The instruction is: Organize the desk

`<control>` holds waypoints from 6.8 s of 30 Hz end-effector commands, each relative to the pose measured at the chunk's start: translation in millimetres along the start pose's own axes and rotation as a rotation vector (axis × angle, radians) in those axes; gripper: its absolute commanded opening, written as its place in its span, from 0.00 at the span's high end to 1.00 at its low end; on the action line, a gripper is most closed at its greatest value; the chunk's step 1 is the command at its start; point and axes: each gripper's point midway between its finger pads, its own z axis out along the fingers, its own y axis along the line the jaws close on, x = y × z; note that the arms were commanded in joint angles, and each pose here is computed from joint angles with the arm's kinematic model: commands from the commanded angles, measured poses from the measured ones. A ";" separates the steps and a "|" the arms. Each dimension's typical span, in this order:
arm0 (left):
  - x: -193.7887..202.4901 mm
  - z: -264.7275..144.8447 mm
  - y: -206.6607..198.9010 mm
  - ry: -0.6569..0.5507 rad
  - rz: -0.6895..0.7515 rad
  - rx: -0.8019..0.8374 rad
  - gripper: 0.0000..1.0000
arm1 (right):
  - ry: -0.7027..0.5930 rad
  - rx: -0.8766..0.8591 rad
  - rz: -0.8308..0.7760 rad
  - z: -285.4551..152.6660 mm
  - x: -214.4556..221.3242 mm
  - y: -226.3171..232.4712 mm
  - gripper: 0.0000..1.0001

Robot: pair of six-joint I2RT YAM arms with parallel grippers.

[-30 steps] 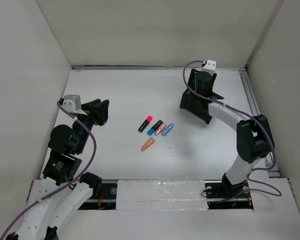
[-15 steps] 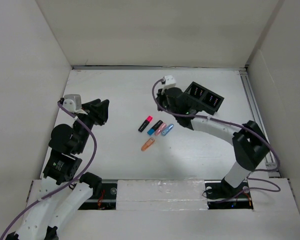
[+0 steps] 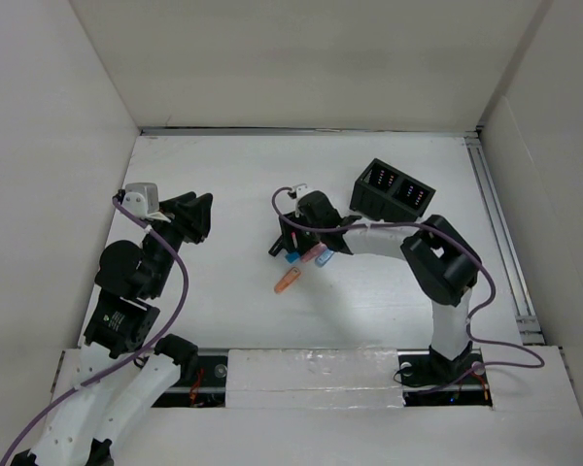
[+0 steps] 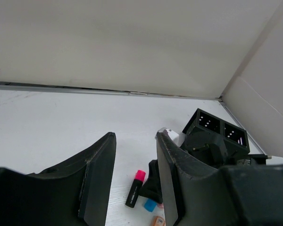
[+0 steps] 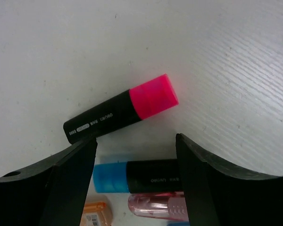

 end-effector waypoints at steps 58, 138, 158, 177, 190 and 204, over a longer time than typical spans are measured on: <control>-8.4 -1.6 -7.9 -0.037 0.000 0.043 0.65 | -0.815 0.318 0.200 -187.6 -256.2 -161.5 0.94; -6.0 -0.2 -10.2 -0.026 -0.005 0.054 0.64 | -0.039 0.019 -0.019 -17.5 10.5 -8.2 0.36; -10.3 -5.1 -11.0 -0.043 -0.008 0.061 0.64 | 0.043 0.203 -0.122 15.4 3.9 -25.8 0.50; -14.3 -5.0 -2.1 -0.063 -0.019 0.008 0.64 | -0.617 -0.062 0.111 -101.0 -207.5 -29.5 0.93; -12.3 -4.4 -7.0 -0.052 -0.018 0.035 0.63 | -0.769 0.631 0.211 -194.2 -219.6 -239.1 0.95; -9.8 -3.1 -8.4 -0.042 -0.015 0.043 0.62 | -0.694 0.779 0.178 -174.9 -192.3 -278.0 0.94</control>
